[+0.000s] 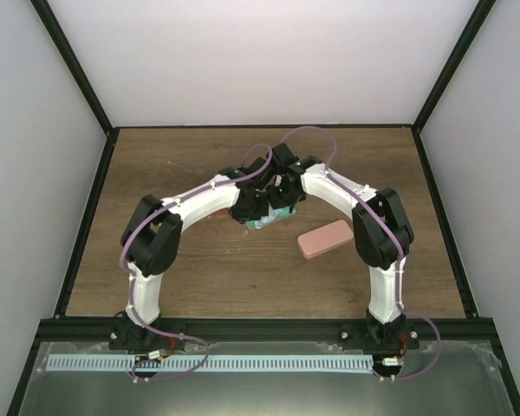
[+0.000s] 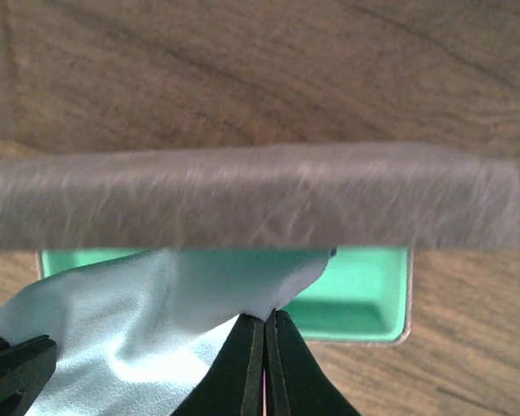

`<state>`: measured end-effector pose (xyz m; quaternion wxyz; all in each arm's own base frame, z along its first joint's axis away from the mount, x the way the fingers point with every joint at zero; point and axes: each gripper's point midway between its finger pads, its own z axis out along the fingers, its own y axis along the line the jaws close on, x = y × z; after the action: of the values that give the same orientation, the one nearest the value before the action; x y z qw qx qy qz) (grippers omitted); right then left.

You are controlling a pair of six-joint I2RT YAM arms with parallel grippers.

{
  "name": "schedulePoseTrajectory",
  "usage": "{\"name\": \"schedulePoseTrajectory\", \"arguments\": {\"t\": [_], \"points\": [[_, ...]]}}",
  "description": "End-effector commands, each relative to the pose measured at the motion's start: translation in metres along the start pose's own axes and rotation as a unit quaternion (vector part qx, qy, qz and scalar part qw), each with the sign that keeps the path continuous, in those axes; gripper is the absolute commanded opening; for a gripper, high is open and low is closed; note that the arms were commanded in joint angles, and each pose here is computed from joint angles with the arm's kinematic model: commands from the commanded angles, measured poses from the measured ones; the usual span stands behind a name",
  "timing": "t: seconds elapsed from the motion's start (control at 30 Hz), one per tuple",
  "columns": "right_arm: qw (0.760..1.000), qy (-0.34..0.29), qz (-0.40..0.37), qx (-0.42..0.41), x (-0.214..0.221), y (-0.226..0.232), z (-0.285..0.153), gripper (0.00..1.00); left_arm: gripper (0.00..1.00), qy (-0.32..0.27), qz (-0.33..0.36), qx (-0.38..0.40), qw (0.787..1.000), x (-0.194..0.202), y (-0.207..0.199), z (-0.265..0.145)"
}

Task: Organize the sunglasses
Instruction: Pick up the glasses cleaning cloth from the center of the board, then place the glasses cleaning cloth in the sunglasses case.

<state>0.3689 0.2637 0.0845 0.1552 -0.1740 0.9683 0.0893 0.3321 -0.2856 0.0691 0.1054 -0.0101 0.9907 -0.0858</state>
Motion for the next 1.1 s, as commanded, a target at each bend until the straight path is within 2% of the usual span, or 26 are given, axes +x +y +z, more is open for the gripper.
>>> {"name": "schedulePoseTrajectory", "arguments": {"t": [0.0, 0.27, 0.6, 1.07], "points": [[0.999, -0.008, -0.031, -0.011, -0.015, 0.022, 0.004, 0.01, 0.04, -0.034, 0.015, 0.024, 0.999, -0.029, -0.021, 0.004], [1.000, -0.001, -0.024, -0.011, -0.022, 0.017, 0.014, 0.01, 0.04, -0.027, 0.005, 0.029, 0.999, -0.038, -0.019, 0.017], [1.000, 0.011, -0.013, -0.008, -0.016, 0.007, 0.023, 0.01, 0.04, -0.002, 0.005, 0.027, 1.000, -0.026, -0.016, 0.038], [1.000, 0.030, 0.002, -0.005, -0.009, -0.008, 0.036, 0.01, 0.05, -0.007, -0.002, 0.010, 1.000, -0.030, -0.008, 0.044]]}}
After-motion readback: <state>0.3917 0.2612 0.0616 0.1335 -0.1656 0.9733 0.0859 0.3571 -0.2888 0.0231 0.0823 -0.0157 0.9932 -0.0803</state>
